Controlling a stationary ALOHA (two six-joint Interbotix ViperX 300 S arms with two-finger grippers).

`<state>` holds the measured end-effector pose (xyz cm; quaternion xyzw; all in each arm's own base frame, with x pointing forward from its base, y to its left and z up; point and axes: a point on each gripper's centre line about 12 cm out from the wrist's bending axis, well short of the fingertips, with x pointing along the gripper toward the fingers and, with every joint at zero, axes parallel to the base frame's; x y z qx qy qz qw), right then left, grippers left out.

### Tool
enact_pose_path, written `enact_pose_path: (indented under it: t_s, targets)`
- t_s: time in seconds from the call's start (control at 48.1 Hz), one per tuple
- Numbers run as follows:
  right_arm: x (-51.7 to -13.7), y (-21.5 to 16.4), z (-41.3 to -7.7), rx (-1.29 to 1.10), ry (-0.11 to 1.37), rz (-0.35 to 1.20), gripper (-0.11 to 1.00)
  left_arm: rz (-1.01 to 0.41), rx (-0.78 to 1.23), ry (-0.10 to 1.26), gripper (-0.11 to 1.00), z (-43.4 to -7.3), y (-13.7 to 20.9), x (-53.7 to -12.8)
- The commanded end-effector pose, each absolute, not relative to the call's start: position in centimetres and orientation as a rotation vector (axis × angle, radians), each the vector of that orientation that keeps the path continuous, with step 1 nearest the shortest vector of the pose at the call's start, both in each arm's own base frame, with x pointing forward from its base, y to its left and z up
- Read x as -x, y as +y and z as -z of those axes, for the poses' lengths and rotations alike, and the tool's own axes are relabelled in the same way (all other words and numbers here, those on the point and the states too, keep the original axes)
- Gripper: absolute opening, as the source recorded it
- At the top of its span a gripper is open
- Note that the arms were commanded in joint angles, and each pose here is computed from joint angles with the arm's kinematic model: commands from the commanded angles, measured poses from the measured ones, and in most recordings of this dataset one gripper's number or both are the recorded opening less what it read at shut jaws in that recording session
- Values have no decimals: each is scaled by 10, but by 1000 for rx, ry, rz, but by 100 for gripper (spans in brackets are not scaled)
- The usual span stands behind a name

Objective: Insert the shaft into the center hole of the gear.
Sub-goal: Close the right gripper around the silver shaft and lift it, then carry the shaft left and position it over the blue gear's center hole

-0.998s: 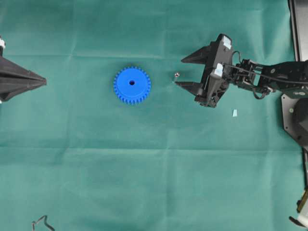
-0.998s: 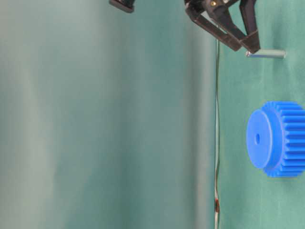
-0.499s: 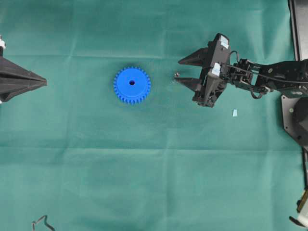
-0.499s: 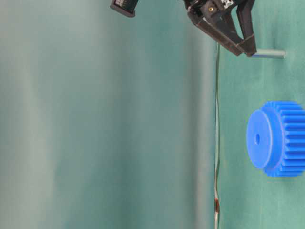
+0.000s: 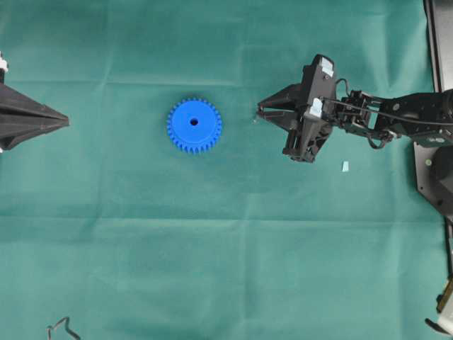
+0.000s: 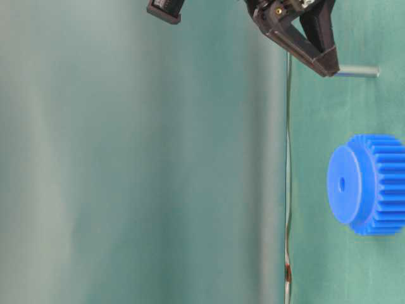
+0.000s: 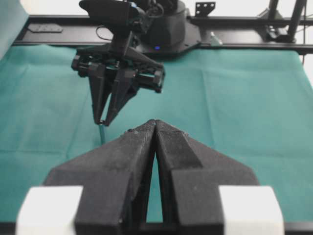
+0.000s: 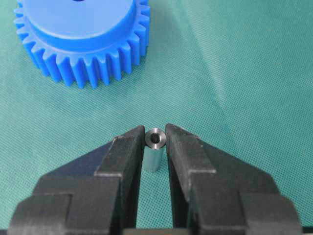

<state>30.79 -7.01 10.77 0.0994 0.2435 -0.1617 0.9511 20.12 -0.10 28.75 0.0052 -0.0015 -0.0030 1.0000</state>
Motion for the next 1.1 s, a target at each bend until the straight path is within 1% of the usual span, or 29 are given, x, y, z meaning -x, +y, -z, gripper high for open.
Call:
enact_pose_path:
  t_s: [0.0,0.083,0.333,0.457,0.79,0.936,1.081]
  targets:
    - [-313,-71,-118,-203,466,326,17,5,-10,-25,0,-296,-1,-203]
    - [-312,-70,-126,-206,464,319,17,5,-9,-25,0,-296,-1,-203]
    - [-309,-65,-170,-186,457,277,17,5,-9,-25,0,-296,-1,-203]
    - [-309,-64,-184,-170,451,262,17,5,-9,-25,0,-296,-1,-203]
    - [-317,-62,-187,-169,456,250,17,5,-9,-25,0,-296,-1,-203]
    - [-336,-59,-191,-163,448,232,17,5,-9,-25,0,-296,-1,-203]
    - [-362,-57,-194,-155,442,212,17,5,-9,-23,0,-296,-1,-203]
